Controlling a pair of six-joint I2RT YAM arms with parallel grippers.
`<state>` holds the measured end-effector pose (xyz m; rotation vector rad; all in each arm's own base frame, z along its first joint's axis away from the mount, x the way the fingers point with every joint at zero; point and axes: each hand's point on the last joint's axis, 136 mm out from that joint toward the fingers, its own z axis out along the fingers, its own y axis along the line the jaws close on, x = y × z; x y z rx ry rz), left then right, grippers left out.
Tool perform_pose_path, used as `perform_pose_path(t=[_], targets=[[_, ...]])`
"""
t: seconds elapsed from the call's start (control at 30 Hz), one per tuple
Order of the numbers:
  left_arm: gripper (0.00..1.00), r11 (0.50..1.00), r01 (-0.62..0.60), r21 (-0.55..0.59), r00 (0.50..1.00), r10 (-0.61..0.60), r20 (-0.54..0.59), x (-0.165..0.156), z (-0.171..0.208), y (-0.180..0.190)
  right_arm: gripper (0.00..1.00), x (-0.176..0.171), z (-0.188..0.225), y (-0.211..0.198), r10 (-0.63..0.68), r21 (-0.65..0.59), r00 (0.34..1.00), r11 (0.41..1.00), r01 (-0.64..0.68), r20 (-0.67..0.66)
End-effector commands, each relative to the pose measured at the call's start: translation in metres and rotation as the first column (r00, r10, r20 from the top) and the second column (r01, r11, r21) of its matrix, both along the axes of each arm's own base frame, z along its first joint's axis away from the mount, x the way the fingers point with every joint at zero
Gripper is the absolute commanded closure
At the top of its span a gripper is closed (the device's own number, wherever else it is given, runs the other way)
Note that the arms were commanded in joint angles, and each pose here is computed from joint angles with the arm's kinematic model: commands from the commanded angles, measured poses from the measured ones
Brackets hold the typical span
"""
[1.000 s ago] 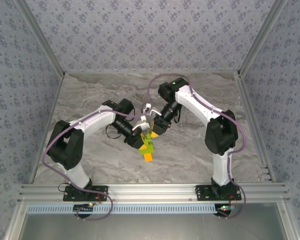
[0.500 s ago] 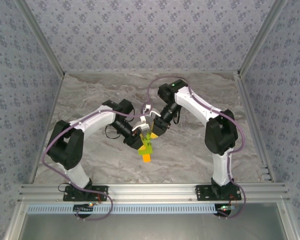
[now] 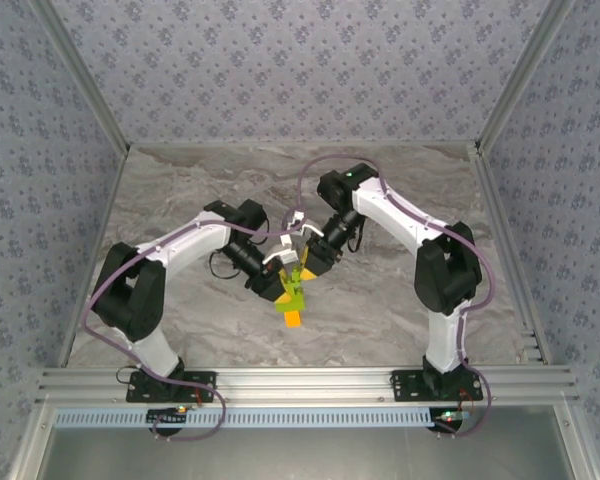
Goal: Assemble a carrot with lego
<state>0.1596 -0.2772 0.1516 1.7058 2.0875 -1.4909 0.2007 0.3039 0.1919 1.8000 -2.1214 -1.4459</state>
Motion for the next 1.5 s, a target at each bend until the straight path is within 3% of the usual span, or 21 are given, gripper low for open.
perform_pose_path(t=[0.0,0.33,0.57,0.7,0.87,1.1,1.2,1.27,1.4,1.47], targets=[[0.74,0.979,0.048,-0.197,0.998,-0.041,0.042,-0.007,0.046,-0.011,0.78,-0.022,0.000,-0.003,0.075,-0.010,0.997,0.997,-0.075,-0.002],[0.73,0.989,0.058,-0.133,0.998,-0.055,0.027,-0.009,0.029,-0.007,0.76,-0.030,-0.002,-0.009,0.098,-0.045,0.994,0.994,-0.099,-0.039],[0.72,0.985,0.077,-0.154,0.997,-0.074,0.030,-0.013,0.037,-0.009,0.75,-0.025,-0.007,-0.007,0.089,-0.059,0.995,0.994,-0.091,-0.034],[0.72,0.988,0.070,-0.137,0.997,-0.068,0.023,-0.011,0.029,-0.010,0.79,-0.001,-0.012,-0.008,-0.001,-0.084,0.999,0.996,0.004,0.041],[0.72,0.992,0.067,-0.103,0.998,-0.068,-0.008,-0.008,0.018,-0.011,0.79,0.020,0.003,-0.012,-0.098,-0.018,0.989,0.995,0.100,0.111],[0.72,0.992,0.066,-0.105,0.998,-0.067,-0.005,-0.007,0.018,-0.011,0.79,0.046,0.009,-0.028,-0.266,0.018,0.938,0.963,0.269,0.224],[0.72,0.994,0.061,-0.095,0.998,-0.062,-0.008,-0.006,0.015,-0.010,0.77,0.074,0.003,-0.043,-0.405,-0.003,0.865,0.905,0.425,0.297],[0.72,0.994,0.058,-0.094,0.998,-0.060,-0.009,-0.005,0.015,-0.010,0.77,0.098,-0.007,-0.060,-0.508,-0.033,0.786,0.833,0.553,0.353],[0.72,0.994,0.056,-0.095,0.998,-0.057,-0.012,-0.005,0.015,-0.010,0.79,0.137,-0.035,-0.099,-0.695,-0.079,0.556,0.590,0.803,0.456],[0.72,0.994,0.055,-0.098,0.998,-0.056,-0.011,-0.004,0.015,-0.010,0.80,0.146,-0.059,-0.118,-0.753,-0.092,0.407,0.423,0.901,0.518]])
